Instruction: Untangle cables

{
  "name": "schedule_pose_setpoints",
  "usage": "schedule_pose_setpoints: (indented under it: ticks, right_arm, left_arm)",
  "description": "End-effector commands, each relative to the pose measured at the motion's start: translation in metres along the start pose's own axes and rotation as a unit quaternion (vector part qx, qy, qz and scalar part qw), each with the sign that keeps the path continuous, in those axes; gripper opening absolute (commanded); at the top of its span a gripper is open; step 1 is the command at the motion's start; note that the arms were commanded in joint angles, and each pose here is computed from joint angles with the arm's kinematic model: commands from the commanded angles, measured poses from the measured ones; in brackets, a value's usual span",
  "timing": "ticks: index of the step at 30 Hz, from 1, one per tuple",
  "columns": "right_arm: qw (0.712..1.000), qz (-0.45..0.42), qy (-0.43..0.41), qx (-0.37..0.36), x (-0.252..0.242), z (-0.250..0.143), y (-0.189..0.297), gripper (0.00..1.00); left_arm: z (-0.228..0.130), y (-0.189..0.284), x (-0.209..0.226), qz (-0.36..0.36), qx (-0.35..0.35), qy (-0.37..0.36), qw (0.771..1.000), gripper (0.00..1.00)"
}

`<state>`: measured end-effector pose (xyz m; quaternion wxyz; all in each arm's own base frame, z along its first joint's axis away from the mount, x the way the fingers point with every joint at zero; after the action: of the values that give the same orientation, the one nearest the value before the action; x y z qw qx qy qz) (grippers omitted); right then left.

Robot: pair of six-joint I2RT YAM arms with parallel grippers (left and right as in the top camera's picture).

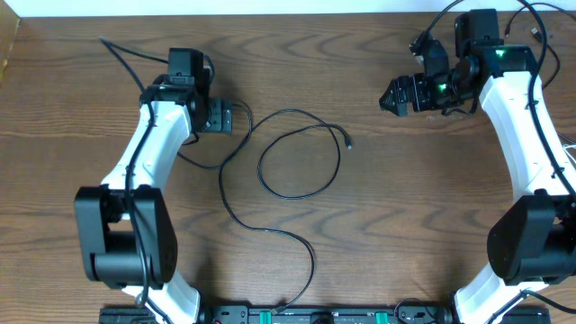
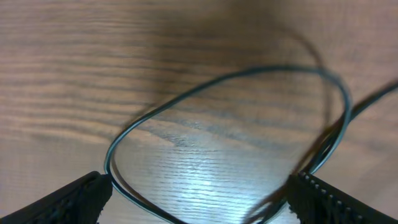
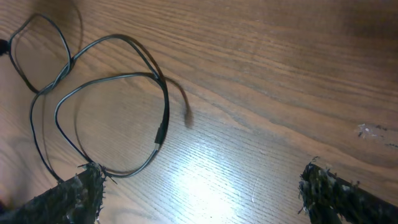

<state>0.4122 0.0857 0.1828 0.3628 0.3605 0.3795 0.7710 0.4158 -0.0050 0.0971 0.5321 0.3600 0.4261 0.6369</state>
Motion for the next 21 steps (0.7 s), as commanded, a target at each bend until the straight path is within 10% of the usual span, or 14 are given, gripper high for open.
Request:
schedule_pose_setpoints:
  ticks: [1,21]
  right_arm:
    - [1.000,-0.003,0.016,-0.006,0.005,0.003,0.006,0.98]
    - [1.000,0.002,0.011,0.007,0.007,-0.003,0.006,0.96]
  left_arm:
    - [-0.014,-0.029,0.001,0.002,0.040,-0.138,0.990,0.95]
    - [0.009,-0.104,-0.009,0.002,-0.016,-0.145,0.989,0.91]
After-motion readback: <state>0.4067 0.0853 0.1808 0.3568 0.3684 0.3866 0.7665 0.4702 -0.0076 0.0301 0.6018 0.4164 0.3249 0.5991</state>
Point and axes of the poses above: each gripper's point midway between its finger pads, its own y axis back along the fingers, its own x axis along the line the jaws close on, z = x × y, the point moved 2 cm from there along y, back along the fingers, and after that the axes turned 12 degrees about y, right-handed, at the moved point
